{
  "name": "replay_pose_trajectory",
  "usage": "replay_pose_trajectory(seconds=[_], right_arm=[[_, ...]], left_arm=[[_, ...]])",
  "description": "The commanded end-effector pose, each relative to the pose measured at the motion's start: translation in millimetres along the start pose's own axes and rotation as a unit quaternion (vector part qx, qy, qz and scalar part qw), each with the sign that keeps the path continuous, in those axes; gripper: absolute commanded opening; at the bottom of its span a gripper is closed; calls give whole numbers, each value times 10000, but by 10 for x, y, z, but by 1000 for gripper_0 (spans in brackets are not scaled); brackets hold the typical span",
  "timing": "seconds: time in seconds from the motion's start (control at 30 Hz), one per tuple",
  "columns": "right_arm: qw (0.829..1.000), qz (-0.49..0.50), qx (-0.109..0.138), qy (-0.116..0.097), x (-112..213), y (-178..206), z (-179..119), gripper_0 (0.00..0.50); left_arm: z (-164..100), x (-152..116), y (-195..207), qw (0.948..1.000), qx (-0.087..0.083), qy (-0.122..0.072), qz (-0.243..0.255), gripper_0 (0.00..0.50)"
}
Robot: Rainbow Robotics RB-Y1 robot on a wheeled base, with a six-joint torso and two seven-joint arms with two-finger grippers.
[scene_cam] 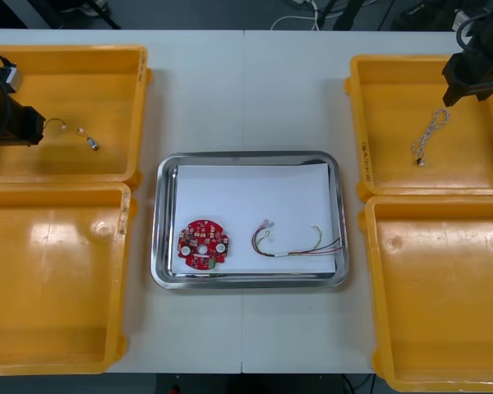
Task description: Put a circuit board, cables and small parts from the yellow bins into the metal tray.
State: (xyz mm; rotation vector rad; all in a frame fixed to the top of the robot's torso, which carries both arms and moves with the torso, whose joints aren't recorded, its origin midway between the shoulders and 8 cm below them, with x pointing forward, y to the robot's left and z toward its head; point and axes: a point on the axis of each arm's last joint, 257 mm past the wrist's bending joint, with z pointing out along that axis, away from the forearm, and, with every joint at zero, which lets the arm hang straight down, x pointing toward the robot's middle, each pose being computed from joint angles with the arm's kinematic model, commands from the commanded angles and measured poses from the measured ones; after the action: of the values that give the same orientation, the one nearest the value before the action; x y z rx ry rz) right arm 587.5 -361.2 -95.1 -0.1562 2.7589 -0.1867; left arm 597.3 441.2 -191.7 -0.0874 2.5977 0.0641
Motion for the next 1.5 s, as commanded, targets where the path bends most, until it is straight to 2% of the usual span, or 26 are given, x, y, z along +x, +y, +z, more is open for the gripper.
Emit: replay_pose_trajectory(seconds=[0.03, 0.13, 0.37, 0.53, 0.63, 0.83, 0.97, 1.13, 1.3, 1.5], right_arm=[[9981, 460, -139, -389, -364, 208, -210, 500], [9963, 754, -204, -370, -392, 219, -164, 500], [9919, 1143, -418, -364, -391, 187, -12, 500], [9866, 1545, -379, -377, -383, 131, 91, 500], [9812, 1851, -384, -382, -389, 123, 123, 500], [9675, 2448, -506, -385, -382, 128, 262, 500], [9621, 2636, -572, -407, -399, 136, 319, 500], [9564, 2829, -562, -462, -404, 98, 406, 500], [9440, 3214, -623, -405, -366, 126, 494, 500], [9371, 3408, -633, -405, -343, 124, 575, 500]], left_arm=[[-532, -468, -20, 9992, -39, -204, 328, 0], [-670, -487, -57, 9994, -32, -61, 341, 0], [-892, -512, -188, 9991, 8, 134, 396, 0], [-1093, -518, -471, 9982, -14, 315, 510, 0], [-1182, -546, -720, 9982, -31, 283, 530, 0], [-1281, -502, -1232, 9978, 169, 302, 574, 1], [-1327, -453, -1535, 9971, 221, 304, 666, 0], [-1377, -352, -1978, 9965, 361, 324, 684, 1], [-1416, -224, -2314, 9959, 382, 358, 744, 1], [-1414, -41, -2658, 9955, 443, 271, 794, 0]])
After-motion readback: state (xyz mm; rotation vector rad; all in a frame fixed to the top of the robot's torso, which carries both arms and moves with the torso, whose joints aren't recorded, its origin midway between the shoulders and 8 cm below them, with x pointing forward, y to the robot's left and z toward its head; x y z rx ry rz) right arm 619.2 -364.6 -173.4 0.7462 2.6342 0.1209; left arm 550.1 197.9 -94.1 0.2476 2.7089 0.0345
